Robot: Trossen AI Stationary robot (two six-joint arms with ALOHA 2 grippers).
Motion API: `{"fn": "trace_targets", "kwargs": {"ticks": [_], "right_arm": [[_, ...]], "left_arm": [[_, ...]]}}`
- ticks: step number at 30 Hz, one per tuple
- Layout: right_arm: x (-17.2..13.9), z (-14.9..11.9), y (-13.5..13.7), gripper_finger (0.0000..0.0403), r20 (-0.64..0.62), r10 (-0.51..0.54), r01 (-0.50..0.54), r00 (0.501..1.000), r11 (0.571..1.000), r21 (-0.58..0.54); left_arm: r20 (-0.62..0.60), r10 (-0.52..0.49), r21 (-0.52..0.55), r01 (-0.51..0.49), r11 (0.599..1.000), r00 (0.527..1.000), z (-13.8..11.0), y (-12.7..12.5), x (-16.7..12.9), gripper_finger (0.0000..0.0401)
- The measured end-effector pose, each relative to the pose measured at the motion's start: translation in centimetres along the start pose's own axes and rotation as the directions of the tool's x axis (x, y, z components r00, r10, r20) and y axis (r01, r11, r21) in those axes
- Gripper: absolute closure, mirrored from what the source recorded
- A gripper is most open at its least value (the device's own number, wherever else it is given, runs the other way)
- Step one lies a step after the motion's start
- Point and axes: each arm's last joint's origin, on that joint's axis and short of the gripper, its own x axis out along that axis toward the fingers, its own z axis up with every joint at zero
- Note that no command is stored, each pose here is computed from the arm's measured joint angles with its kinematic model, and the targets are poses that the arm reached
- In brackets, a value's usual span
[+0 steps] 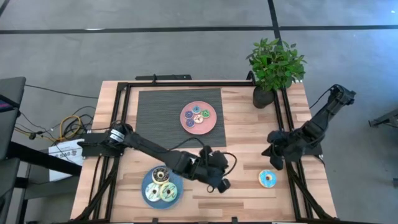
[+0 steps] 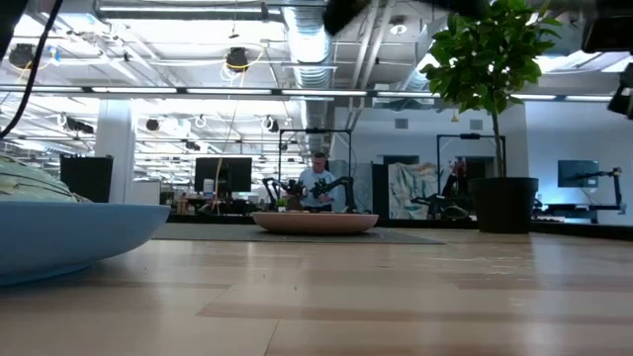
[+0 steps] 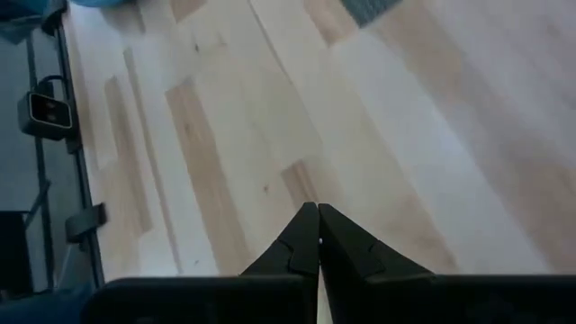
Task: Pick & Place donuts
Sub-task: Put the big light blue donut on the blue plate
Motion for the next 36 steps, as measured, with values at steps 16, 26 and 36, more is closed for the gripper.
{"fn": "trace_targets", "kwargs": {"ticks": [16,26,36], "right_arm": [[1.3,-1.2,4.2,0.0403,-0.197,-0.257,0.288,0.946,0.946,0.147],[3.6,-1.3,5.8,0.0354,-0.377,-0.324,0.421,0.867,0.883,0.208],[5.6,-2.3,6.1,0.0184,-0.478,-0.400,0.398,0.782,0.911,-0.110]], "left_arm": [[-0.057,-0.234,0.139,0.240,0.961,0.971,-1.5,10.3,-1.6,0.0401],[0.109,-0.370,0.088,0.362,0.928,0.923,-4.6,17.2,-11.5,0.0401],[0.170,-0.394,0.082,0.385,0.919,0.903,-6.2,18.1,-15.3,0.0401]]}}
